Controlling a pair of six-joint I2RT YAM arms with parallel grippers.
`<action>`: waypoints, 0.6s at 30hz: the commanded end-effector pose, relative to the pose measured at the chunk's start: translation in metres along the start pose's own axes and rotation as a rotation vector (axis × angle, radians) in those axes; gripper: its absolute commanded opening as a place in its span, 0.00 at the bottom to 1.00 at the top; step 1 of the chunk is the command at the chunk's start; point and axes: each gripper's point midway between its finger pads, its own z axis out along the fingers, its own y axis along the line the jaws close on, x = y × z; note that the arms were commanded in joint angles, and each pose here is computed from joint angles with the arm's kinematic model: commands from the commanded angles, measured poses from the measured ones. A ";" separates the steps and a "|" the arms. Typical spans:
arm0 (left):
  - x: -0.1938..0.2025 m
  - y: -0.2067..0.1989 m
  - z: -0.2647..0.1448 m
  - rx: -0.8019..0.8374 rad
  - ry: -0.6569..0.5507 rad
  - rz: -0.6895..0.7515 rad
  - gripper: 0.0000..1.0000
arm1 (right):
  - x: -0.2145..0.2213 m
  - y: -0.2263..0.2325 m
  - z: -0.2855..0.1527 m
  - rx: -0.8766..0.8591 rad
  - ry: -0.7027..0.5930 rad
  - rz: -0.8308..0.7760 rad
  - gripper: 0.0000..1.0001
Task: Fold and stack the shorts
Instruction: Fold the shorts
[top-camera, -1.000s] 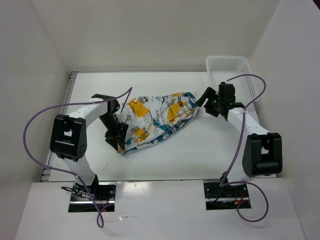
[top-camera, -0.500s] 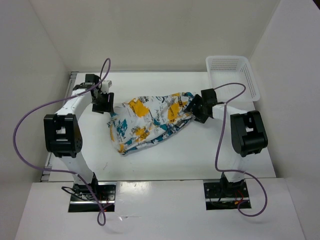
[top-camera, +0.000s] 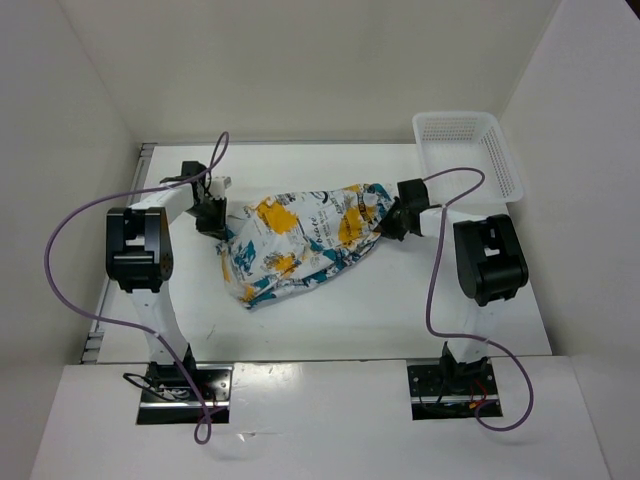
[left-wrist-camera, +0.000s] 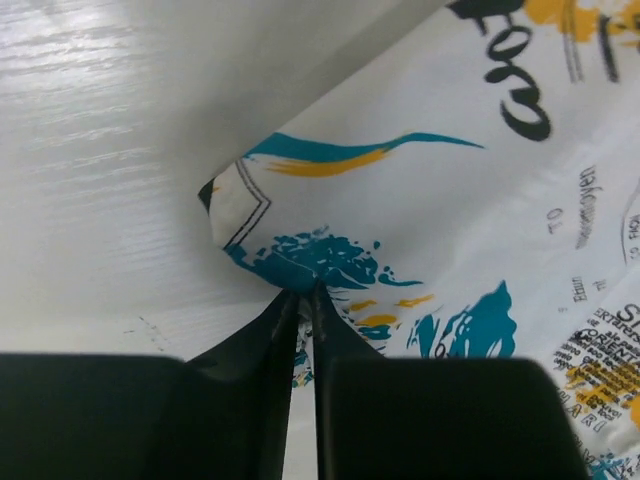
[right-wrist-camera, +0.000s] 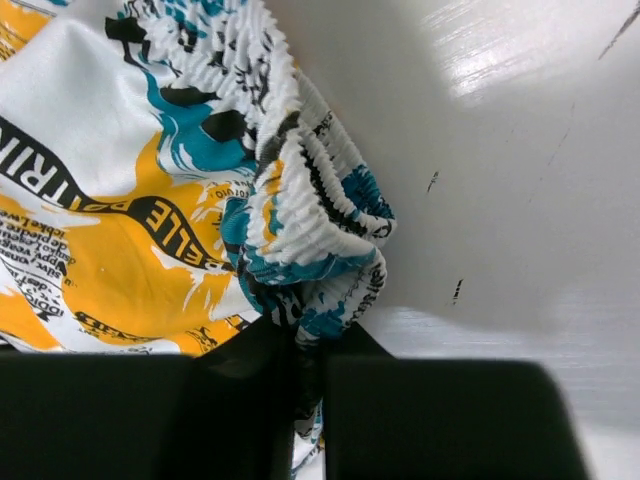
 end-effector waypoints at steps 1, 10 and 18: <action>0.003 -0.007 0.011 0.064 0.021 -0.002 0.13 | -0.011 0.007 0.002 0.012 -0.028 -0.002 0.04; -0.096 0.003 -0.015 -0.014 -0.218 0.063 0.00 | -0.020 -0.004 -0.053 0.063 -0.156 -0.042 0.00; -0.129 -0.010 -0.009 0.028 -0.250 0.094 0.24 | -0.002 -0.003 -0.079 0.080 -0.210 -0.075 0.00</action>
